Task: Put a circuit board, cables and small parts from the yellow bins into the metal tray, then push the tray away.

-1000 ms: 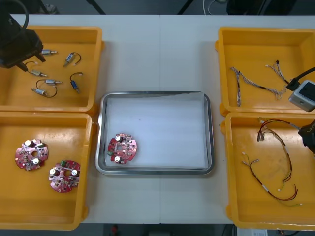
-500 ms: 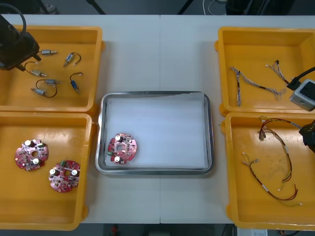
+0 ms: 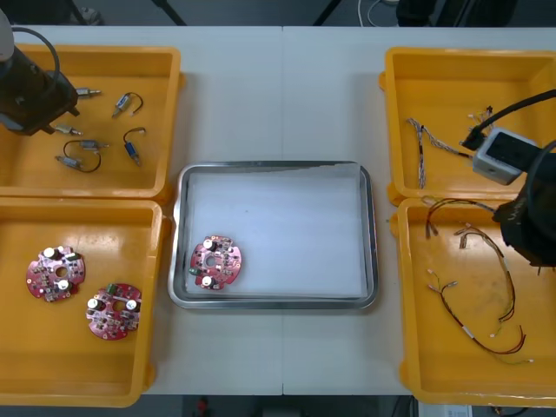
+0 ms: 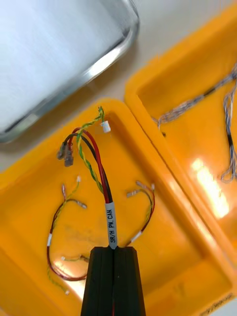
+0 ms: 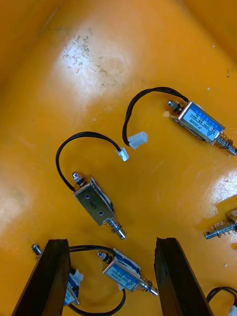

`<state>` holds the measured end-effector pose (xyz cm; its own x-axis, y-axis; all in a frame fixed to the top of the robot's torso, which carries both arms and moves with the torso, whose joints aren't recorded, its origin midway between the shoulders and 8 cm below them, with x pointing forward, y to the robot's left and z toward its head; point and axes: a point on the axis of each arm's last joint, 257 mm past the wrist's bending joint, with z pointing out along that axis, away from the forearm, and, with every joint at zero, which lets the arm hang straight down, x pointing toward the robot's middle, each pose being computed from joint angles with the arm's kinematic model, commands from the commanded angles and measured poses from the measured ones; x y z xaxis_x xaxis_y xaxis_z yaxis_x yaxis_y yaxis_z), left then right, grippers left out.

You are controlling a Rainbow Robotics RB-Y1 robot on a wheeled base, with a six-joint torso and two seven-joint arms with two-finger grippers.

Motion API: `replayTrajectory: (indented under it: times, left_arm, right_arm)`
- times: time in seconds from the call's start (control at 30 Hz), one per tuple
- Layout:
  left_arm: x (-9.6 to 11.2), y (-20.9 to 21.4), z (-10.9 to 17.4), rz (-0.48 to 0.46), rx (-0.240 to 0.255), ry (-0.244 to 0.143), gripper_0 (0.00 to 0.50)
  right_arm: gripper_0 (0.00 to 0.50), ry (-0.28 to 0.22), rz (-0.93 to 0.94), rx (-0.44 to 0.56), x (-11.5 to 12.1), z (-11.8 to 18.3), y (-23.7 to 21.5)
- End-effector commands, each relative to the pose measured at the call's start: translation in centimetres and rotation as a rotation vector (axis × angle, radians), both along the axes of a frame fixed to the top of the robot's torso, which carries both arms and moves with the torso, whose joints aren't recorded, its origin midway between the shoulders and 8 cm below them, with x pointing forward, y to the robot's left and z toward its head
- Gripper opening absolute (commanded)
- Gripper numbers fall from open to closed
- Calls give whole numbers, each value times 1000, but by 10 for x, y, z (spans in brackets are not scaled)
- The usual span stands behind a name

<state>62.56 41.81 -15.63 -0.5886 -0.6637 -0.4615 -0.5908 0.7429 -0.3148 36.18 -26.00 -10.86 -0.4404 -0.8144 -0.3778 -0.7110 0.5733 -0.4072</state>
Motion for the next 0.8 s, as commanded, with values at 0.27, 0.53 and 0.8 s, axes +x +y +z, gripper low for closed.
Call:
replayTrajectory:
  times: [0.27,0.53,0.8]
  left_arm:
    - [24,-11,4,-59,86,-51,500]
    - [26,-10,-7,-59,96,-64,500]
    - [26,-4,-15,-57,113,-67,500]
  right_arm:
    - [0,-76,276,-140,9,19,91]
    - [0,-42,403,-136,15,0,167]
    - [0,-21,455,-223,20,-32,205]
